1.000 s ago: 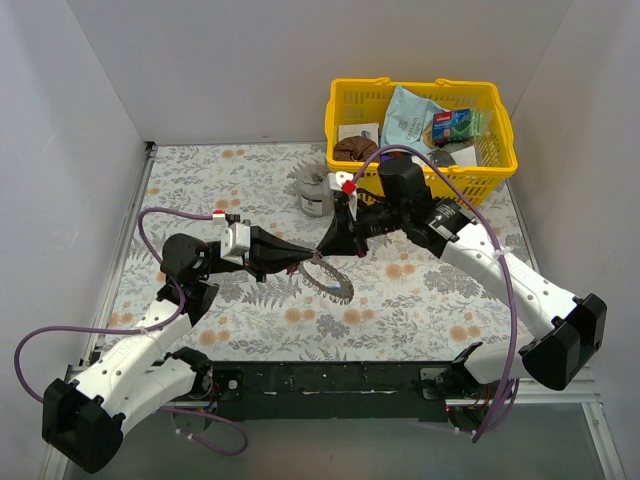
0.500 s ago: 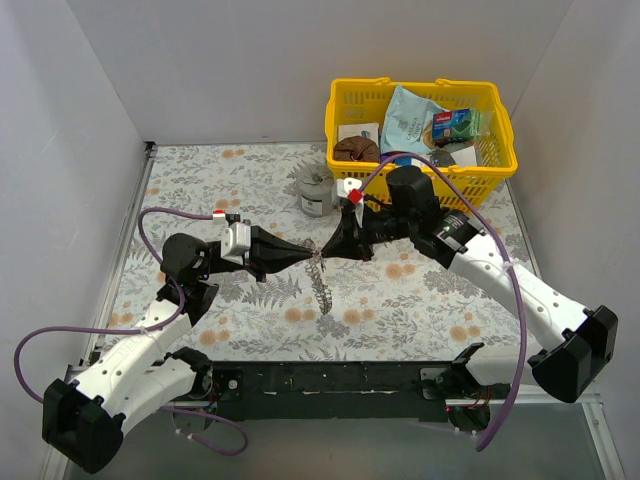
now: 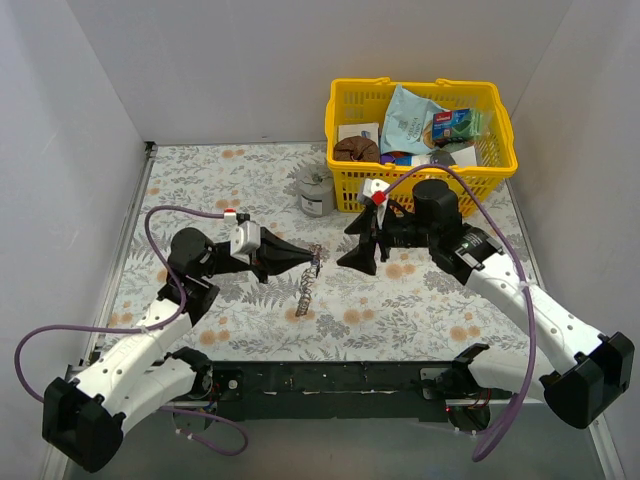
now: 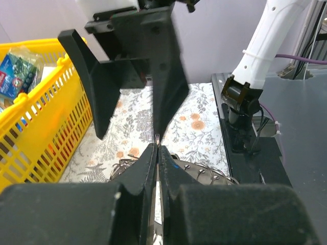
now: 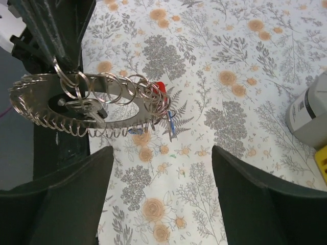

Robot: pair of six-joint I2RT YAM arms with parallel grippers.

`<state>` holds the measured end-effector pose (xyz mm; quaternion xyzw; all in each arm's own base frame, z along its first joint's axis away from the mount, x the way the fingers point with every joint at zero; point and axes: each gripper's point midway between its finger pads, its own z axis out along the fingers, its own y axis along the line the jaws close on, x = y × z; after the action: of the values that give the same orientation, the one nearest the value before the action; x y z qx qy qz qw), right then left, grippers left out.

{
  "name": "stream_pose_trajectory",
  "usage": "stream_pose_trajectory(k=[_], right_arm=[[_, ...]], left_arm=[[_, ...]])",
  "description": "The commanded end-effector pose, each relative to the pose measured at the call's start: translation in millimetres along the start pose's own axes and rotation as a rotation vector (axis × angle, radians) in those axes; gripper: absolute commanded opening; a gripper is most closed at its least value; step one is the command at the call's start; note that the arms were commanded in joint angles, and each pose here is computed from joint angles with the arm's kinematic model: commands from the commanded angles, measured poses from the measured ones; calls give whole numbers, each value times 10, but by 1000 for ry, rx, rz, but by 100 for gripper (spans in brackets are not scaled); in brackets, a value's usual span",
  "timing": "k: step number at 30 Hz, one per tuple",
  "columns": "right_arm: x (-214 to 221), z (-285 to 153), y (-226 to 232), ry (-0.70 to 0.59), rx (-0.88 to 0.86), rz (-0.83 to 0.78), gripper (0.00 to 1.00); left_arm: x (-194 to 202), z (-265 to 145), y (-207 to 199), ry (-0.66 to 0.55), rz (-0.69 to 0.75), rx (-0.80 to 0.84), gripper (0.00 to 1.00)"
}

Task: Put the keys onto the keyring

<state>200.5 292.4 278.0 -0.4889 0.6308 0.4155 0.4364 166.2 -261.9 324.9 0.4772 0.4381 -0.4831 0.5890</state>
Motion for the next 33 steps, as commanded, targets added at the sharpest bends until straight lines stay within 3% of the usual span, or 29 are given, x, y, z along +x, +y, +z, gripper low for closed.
stream_pose_trajectory(k=[1, 13, 23, 28, 33], right_arm=[[-129, -116, -72, -76, 58, -27, 88], [100, -345, -200, -78, 147, 24, 93], [210, -350, -241, -68, 158, 54, 93], [303, -337, -262, -59, 162, 74, 93], [397, -316, -249, -59, 153, 92, 93]], left_arm=[[2, 54, 153, 18, 7, -39, 0], [727, 306, 769, 115, -171, -138, 0], [771, 657, 1374, 70, -191, -206, 0], [1126, 595, 1312, 98, -296, -265, 0], [1760, 285, 942, 129, -491, -395, 0]])
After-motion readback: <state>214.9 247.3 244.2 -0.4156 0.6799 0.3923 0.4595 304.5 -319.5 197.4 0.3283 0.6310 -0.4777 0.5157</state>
